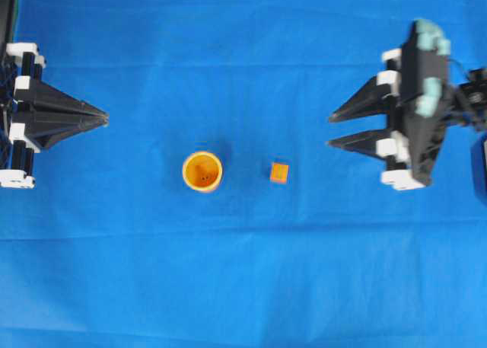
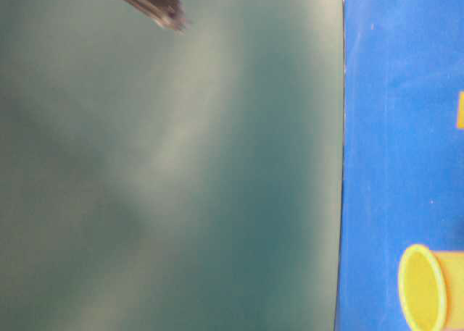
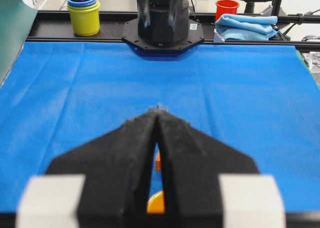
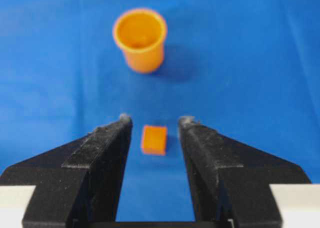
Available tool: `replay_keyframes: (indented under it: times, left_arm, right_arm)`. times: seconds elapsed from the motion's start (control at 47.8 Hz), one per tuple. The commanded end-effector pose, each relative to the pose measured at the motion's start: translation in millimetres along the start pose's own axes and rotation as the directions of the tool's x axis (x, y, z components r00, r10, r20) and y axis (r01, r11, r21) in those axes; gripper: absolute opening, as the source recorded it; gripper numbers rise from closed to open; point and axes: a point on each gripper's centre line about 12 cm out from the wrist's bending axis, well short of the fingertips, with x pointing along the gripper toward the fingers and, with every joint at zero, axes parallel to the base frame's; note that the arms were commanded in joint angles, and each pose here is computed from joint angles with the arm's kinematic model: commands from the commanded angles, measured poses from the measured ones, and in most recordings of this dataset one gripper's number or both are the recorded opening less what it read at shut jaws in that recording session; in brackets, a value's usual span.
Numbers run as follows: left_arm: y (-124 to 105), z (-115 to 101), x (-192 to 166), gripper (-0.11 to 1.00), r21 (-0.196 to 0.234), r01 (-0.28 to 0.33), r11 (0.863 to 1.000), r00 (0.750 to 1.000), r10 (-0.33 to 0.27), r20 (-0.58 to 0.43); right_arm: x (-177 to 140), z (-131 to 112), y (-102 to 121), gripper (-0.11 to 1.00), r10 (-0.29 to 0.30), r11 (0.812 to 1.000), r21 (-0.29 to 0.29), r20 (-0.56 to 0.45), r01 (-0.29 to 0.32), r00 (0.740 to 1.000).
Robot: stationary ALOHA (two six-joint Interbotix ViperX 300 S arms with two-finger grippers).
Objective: Move the block forward with right arm.
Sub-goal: 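Move the right gripper left over the small orange cube, opening it, then lower the right gripper around the orange cube and close on it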
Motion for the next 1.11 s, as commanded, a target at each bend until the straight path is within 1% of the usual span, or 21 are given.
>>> replay_keyframes:
  times: [0.0,0.146,0.251,0.397,0.544,0.711,0.962,1.088]
  left_arm:
    - [0.3,11.4,2.7,0.01,0.003,-0.001,1.000,1.000,0.001,0.029]
    - [0.3,13.3,2.9,0.01,0.005,-0.001,1.000,0.999,0.001,0.034]
    - [0.3,14.0,2.9,0.01,0.005,-0.001,1.000,0.999,0.001,0.035]
    - [0.3,13.6,2.9,0.01,0.005,-0.001,1.000,0.999,0.001,0.032]
    - [0.3,13.3,3.2,0.01,0.005,-0.001,1.000,1.000,0.001,0.031]
    - [0.6,12.7,3.1,0.01,0.006,-0.003,1.000,1.000,0.003,0.029]
    - [0.3,13.3,3.2,0.01,0.008,-0.001,1.000,1.000,0.001,0.031]
    - [0.3,13.3,3.2,0.01,0.008,-0.001,1.000,1.000,0.001,0.031]
  right_arm:
    - [9.9,12.1,0.2,0.49,-0.004,1.000,-0.006,-0.007,0.004,1.000]
    - [35.1,9.5,-0.3,0.51,-0.016,1.000,-0.016,-0.115,0.014,0.993]
    - [55.2,4.5,-0.3,0.51,-0.024,1.000,-0.018,-0.203,0.021,0.979]
    - [78.2,-1.9,0.7,0.51,-0.028,0.999,-0.022,-0.274,0.023,0.961]
    - [94.5,-11.5,2.1,0.51,-0.029,0.999,-0.026,-0.315,0.022,0.949]
    - [104.6,-21.9,2.2,0.51,-0.031,0.999,-0.029,-0.349,0.022,0.937]
    - [116.9,-34.8,2.1,0.60,-0.033,0.999,-0.032,-0.386,0.022,0.922]
    - [124.2,-41.1,3.4,0.61,-0.031,0.999,-0.033,-0.394,0.019,0.918]
